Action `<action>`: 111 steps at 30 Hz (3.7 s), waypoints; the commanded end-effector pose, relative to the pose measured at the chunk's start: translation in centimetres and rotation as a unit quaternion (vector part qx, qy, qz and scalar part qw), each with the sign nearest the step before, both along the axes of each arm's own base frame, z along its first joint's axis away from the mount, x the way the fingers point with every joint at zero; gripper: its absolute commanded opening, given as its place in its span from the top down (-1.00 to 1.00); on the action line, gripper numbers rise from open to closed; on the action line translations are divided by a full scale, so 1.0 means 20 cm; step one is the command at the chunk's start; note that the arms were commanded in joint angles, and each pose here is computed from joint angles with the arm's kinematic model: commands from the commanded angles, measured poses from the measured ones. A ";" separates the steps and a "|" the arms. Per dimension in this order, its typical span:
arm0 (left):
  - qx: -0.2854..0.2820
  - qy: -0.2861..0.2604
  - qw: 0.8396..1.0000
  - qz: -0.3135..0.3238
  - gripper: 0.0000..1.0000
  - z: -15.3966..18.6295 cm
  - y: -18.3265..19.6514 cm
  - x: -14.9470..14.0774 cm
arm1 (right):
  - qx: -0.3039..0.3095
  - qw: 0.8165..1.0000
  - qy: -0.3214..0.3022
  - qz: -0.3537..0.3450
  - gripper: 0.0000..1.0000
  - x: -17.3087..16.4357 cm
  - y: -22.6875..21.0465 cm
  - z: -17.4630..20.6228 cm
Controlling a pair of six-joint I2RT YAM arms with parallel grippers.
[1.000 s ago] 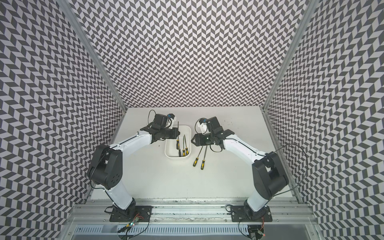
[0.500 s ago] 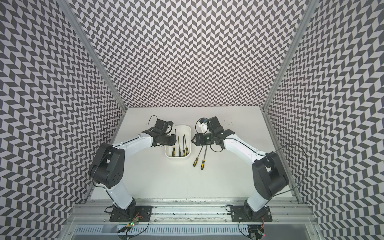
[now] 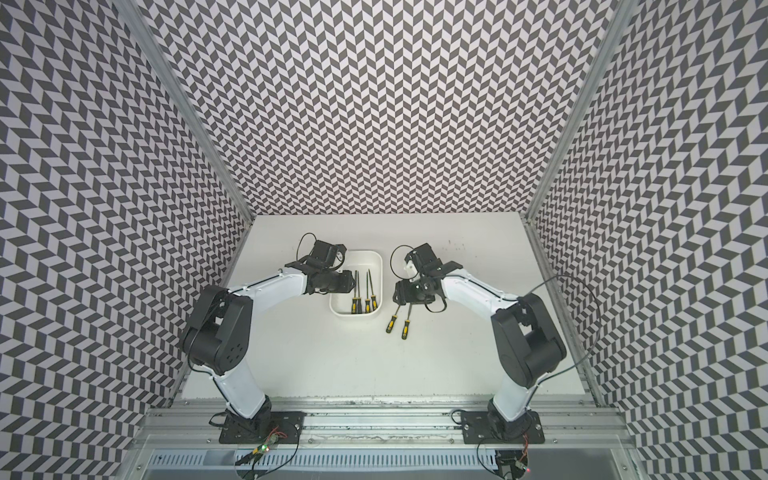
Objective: Put the file tool into the storage box
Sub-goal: Place the file tool in the storage box, then pick up the file tool from the center of the board, then place the file tool in the storage box.
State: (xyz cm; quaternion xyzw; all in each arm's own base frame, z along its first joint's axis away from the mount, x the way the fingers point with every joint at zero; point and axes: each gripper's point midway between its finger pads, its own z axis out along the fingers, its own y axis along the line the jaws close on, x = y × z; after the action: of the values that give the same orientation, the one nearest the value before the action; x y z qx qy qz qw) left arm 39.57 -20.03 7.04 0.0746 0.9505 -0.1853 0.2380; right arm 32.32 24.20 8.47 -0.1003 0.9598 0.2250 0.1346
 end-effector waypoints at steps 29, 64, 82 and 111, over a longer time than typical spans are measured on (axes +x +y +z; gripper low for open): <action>-0.046 -0.072 0.996 -0.002 0.40 0.32 -0.05 0.12 | -0.205 0.976 0.051 0.056 0.41 -0.30 -0.11 -0.47; -0.215 -0.104 0.968 -0.082 0.34 0.55 -0.38 0.03 | 0.035 0.989 -0.125 0.072 1.00 0.05 0.24 0.28; -0.228 -0.090 0.961 -0.130 1.00 0.53 -0.56 -0.04 | 0.084 0.983 -0.135 0.091 1.00 0.09 0.35 0.42; 0.042 0.025 0.999 -0.003 1.00 -0.10 0.06 -0.05 | 0.051 0.988 -0.139 0.036 0.04 0.13 0.20 0.38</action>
State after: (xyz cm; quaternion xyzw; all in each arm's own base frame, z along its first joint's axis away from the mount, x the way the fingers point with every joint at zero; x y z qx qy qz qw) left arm 39.16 -19.80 6.00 0.0867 0.9551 -0.1750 0.2228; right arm 34.45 28.49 15.03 -0.1645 0.9207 0.2568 0.2437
